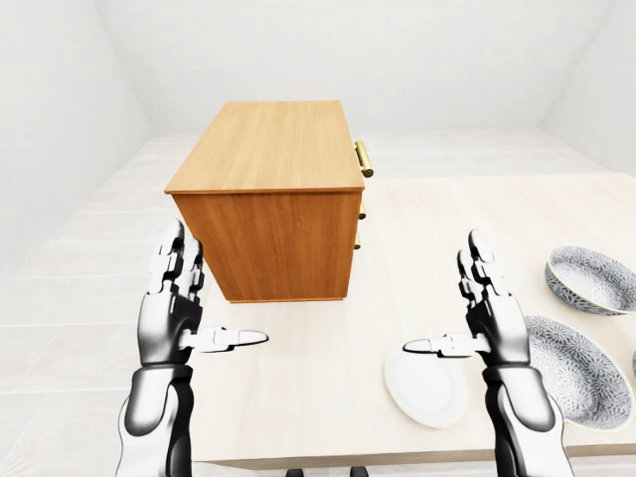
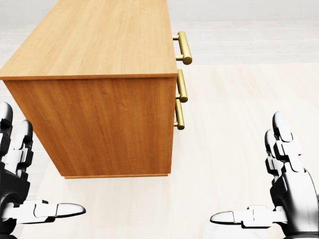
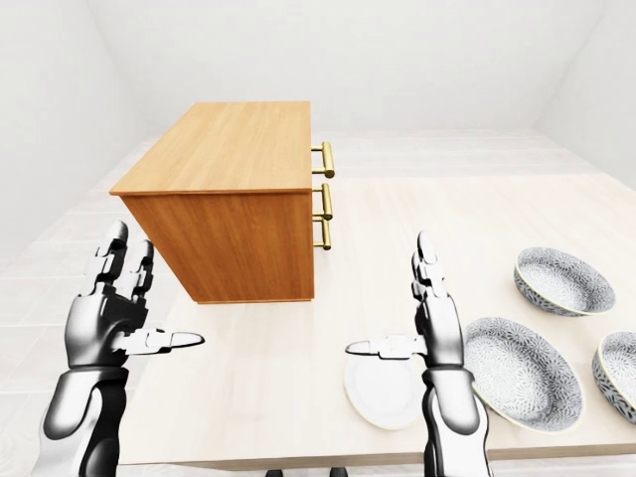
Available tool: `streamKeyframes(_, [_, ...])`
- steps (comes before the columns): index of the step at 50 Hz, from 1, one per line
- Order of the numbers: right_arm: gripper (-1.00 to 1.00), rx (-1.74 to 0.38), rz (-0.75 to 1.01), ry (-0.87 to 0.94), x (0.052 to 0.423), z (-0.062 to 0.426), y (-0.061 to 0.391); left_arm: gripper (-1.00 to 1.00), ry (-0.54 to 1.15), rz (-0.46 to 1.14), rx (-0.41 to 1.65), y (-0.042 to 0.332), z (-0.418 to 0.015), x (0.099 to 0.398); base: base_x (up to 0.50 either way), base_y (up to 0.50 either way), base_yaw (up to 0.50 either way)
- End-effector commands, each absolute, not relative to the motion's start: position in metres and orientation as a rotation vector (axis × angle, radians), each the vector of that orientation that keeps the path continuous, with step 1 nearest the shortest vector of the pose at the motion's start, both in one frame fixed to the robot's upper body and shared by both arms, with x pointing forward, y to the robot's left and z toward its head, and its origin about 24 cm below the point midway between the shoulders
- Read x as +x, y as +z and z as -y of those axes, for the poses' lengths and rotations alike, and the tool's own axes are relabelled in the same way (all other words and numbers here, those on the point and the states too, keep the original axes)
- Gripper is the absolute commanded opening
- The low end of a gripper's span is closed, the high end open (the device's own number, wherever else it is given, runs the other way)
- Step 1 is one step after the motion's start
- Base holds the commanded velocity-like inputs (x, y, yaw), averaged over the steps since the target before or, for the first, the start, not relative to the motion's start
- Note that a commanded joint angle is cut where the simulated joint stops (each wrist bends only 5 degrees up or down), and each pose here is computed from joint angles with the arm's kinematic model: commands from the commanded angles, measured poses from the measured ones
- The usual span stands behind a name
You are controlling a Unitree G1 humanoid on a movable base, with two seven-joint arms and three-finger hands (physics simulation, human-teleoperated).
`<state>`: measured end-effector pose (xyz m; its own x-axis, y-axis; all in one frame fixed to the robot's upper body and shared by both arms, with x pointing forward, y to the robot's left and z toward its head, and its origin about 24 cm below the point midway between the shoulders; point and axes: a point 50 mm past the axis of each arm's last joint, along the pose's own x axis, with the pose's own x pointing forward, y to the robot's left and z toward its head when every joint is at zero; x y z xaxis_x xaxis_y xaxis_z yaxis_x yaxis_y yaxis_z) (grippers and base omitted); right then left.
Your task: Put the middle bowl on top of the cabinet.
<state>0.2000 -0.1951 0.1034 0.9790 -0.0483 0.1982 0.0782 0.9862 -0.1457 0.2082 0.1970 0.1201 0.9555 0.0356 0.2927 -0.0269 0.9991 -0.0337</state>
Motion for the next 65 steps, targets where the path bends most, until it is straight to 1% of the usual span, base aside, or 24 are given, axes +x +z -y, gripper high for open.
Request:
streamKeyframes(1, [1.0, -0.349, 0.167, -0.108, 0.195, 0.2, 0.097, 1.0, 0.04, 0.287, -0.029, 0.118, -0.2, 0.21, 0.0, 0.0, 0.0])
streamKeyframes(9, [1.0, -0.436, 0.125, -0.105, 0.19, 0.203, 0.091, 1.0, 0.042, 0.286, -0.034, 0.117, -0.203, 0.212, 0.0, 0.0, 0.0])
streamKeyframes(16, [1.0, -0.595, 0.075, -0.144, 0.186, 0.211, 0.078, 1.0, 0.041, 0.264, -0.038, 0.112, -0.205, 0.216, 0.0, 0.0, 0.0])
streamKeyframes(19, [1.0, -0.626, 0.06, -0.156, 0.186, 0.215, 0.076, 1.0, 0.041, 0.26, -0.038, 0.111, -0.205, 0.218, 0.0, 0.0, 0.0])
streamKeyframes(26, [1.0, -0.73, 0.025, -0.22, 0.181, 0.227, 0.075, 1.0, 0.041, 0.241, -0.05, 0.106, -0.208, 0.223, 0.0, 0.0, 0.0])
streamKeyframes(35, [1.0, -0.846, -0.002, -0.263, 0.169, 0.23, 0.081, 1.0, 0.052, 0.219, -0.052, 0.102, -0.212, 0.228, 0.0, 0.0, 0.0])
streamKeyframes(38, [1.0, -0.935, -0.041, -0.276, 0.166, 0.233, 0.077, 1.0, 0.054, 0.202, -0.053, 0.098, -0.212, 0.229, 0.0, 0.0, 0.0])
streamKeyframes(44, [1.0, -1.036, -0.055, -0.32, 0.159, 0.239, 0.086, 1.0, 0.056, 0.206, -0.051, 0.099, -0.211, 0.23, 0.0, 0.0, 0.0])
streamKeyframes(46, [1.0, -1.183, -0.055, -0.381, 0.152, 0.247, 0.101, 1.0, 0.054, 0.215, -0.04, 0.102, -0.208, 0.23, 0.0, 0.0, 0.0])
streamKeyframes(47, [1.0, -1.181, -0.061, -0.384, 0.152, 0.247, 0.101, 1.0, 0.054, 0.215, -0.04, 0.102, -0.208, 0.23, 0.0, 0.0, 0.0])
streamKeyframes(55, [1.0, -1.314, -0.16, -0.457, 0.133, 0.259, 0.112, 1.0, 0.054, 0.218, -0.027, 0.103, -0.205, 0.23, 0.0, 0.0, 0.0])
streamKeyframes(59, [1.0, -1.367, -0.247, -0.477, 0.124, 0.265, 0.108, 1.0, 0.053, 0.231, -0.024, 0.106, -0.204, 0.229, 0.0, 0.0, 0.0])
streamKeyframes(60, [1.0, -1.399, -0.3, -0.473, 0.119, 0.267, 0.103, 1.0, 0.052, 0.239, -0.023, 0.108, -0.203, 0.228, 0.0, 0.0, 0.0])
streamKeyframes(64, [1.0, -1.405, -0.341, -0.501, 0.114, 0.27, 0.102, 1.0, 0.051, 0.246, -0.022, 0.109, -0.203, 0.228, 0.0, 0.0, 0.0])
streamKeyframes(65, [1.0, -1.455, -0.333, -0.544, 0.113, 0.273, 0.106, 1.0, 0.051, 0.246, -0.023, 0.109, -0.203, 0.228, 0.0, 0.0, 0.0])
